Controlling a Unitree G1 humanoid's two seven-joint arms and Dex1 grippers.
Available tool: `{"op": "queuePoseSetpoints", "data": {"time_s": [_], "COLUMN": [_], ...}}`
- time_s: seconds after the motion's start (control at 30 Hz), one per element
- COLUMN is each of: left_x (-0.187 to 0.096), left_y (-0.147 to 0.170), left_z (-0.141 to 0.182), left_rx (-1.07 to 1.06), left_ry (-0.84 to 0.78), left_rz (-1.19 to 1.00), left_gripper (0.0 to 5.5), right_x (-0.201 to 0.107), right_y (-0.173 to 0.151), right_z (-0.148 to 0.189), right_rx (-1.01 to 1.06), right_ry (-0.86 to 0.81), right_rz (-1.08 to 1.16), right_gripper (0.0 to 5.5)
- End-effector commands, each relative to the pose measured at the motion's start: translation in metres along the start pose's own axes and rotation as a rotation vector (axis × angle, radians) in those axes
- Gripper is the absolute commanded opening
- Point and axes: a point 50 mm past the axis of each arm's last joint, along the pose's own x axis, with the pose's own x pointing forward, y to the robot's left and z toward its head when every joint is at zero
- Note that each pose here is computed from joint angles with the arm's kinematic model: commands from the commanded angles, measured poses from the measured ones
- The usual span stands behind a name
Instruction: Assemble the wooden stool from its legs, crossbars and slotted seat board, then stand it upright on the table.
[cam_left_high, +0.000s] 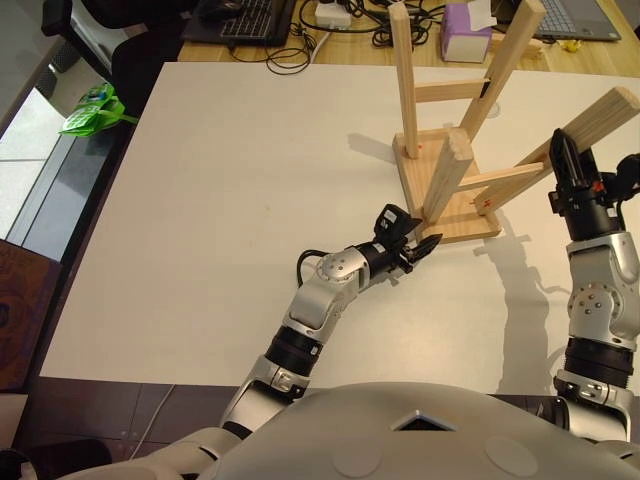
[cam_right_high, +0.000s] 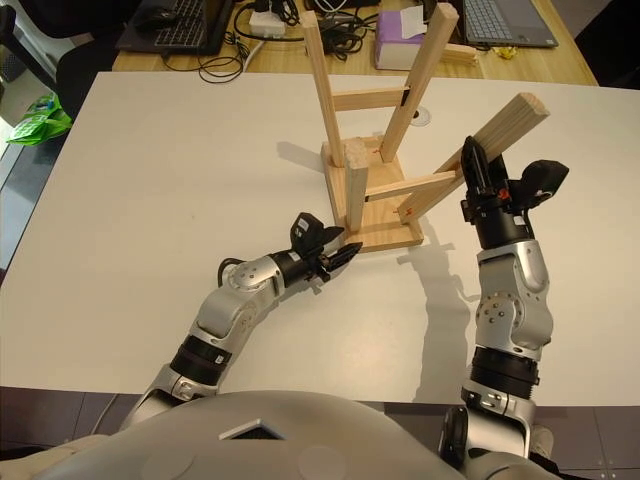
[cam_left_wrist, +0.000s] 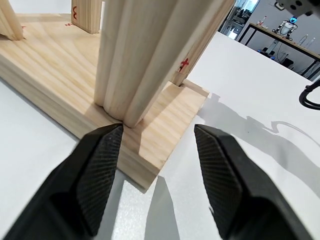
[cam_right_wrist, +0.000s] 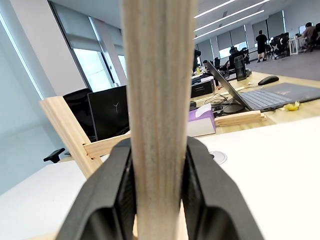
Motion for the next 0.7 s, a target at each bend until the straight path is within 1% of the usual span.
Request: {"op": "queuePoseSetpoints", "data": {"time_s": [0.03, 0.13, 0.3, 0.67, 0.7], "left_x": [0.0097, 0.0094, 0.0090, 0.0092, 0.0094], "left_y": [-0.0095, -0.0085, -0.0075, -0.0054, -0.0055], "left_z": [0.0088, 0.0088, 0.0087, 0.0081, 0.0079], "left_rx": [-0.013, -0.013, -0.009, -0.003, -0.004], "left_ry": [-0.039, -0.039, -0.037, -0.031, -0.031], "left_rz": [-0.022, -0.019, -0.019, -0.021, -0.021], "left_gripper": [2.67, 2.67, 2.67, 2.67, 2.67], "right_x": [-0.0136, -0.0134, -0.0095, -0.0079, -0.0078], "right_y": [-0.0045, -0.0052, -0.0093, -0.0018, -0.0020], "right_z": [-0.0235, -0.0227, -0.0191, -0.0218, -0.0216], "right_rx": [-0.109, -0.136, -0.113, -0.111, -0.108], "right_ry": [0.119, 0.096, 0.057, 0.089, 0.092], "right_rz": [-0.030, -0.030, -0.061, -0.016, -0.015], "right_gripper": [1.00, 1.00, 1.00, 1.00, 1.40]}}
